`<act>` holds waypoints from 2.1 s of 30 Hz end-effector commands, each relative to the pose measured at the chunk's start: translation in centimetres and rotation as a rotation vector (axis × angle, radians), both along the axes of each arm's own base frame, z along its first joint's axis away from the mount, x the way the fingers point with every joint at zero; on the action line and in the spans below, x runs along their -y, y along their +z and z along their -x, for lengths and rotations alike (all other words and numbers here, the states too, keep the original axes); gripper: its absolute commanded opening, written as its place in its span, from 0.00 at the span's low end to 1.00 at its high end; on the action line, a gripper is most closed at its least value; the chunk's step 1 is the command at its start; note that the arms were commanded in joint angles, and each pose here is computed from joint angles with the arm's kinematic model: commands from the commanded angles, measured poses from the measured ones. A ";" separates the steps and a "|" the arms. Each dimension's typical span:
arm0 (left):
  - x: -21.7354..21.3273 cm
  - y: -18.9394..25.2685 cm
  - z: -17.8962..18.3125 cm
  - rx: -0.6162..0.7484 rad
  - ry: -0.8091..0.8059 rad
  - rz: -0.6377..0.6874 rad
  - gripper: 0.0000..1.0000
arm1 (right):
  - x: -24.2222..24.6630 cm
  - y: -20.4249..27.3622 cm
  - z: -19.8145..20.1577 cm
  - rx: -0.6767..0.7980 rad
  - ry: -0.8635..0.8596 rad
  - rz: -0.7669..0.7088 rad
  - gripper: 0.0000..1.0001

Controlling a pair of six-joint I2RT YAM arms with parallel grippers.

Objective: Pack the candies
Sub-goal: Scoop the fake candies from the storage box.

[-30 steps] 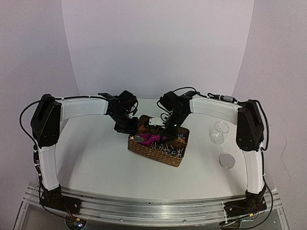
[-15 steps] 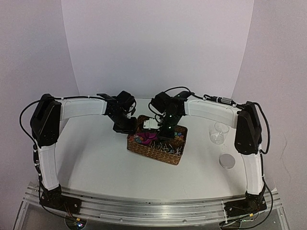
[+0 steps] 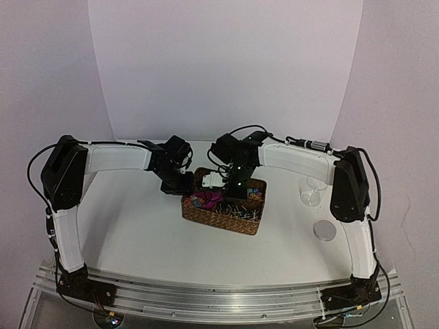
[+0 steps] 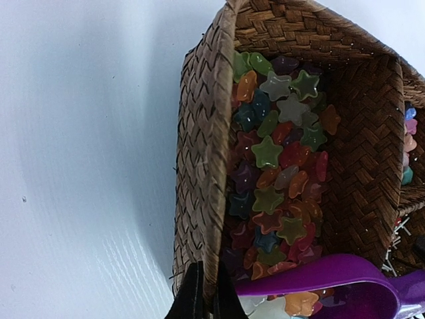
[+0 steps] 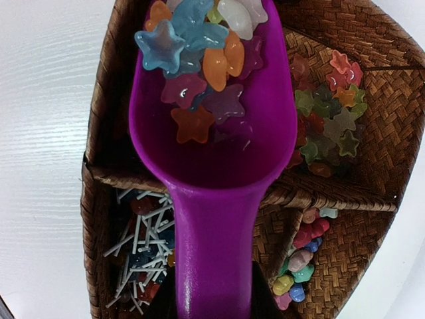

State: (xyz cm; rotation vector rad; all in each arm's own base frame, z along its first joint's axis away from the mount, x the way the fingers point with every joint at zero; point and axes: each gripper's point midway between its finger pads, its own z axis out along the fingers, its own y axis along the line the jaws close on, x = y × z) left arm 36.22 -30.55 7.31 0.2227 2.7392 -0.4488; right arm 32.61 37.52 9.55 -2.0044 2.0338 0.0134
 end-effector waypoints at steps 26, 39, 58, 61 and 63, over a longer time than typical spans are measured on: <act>-5.7 -0.4 -3.1 0.089 0.202 -0.132 0.00 | 0.3 0.5 4.1 -0.097 -0.459 0.118 0.00; -5.5 -0.4 -3.2 0.080 0.207 -0.126 0.00 | -2.9 -2.1 5.9 -0.192 -0.863 0.024 0.00; -5.4 -0.6 -3.1 0.068 0.207 -0.111 0.00 | -4.2 -1.0 0.7 -0.021 -1.143 -0.280 0.00; -5.4 -0.6 -3.1 0.067 0.208 -0.108 0.00 | -3.6 -0.4 -0.1 0.004 -1.166 -0.324 0.00; -5.4 -0.6 -3.1 0.066 0.207 -0.108 0.00 | -3.7 0.4 -0.8 0.008 -1.179 -0.368 0.00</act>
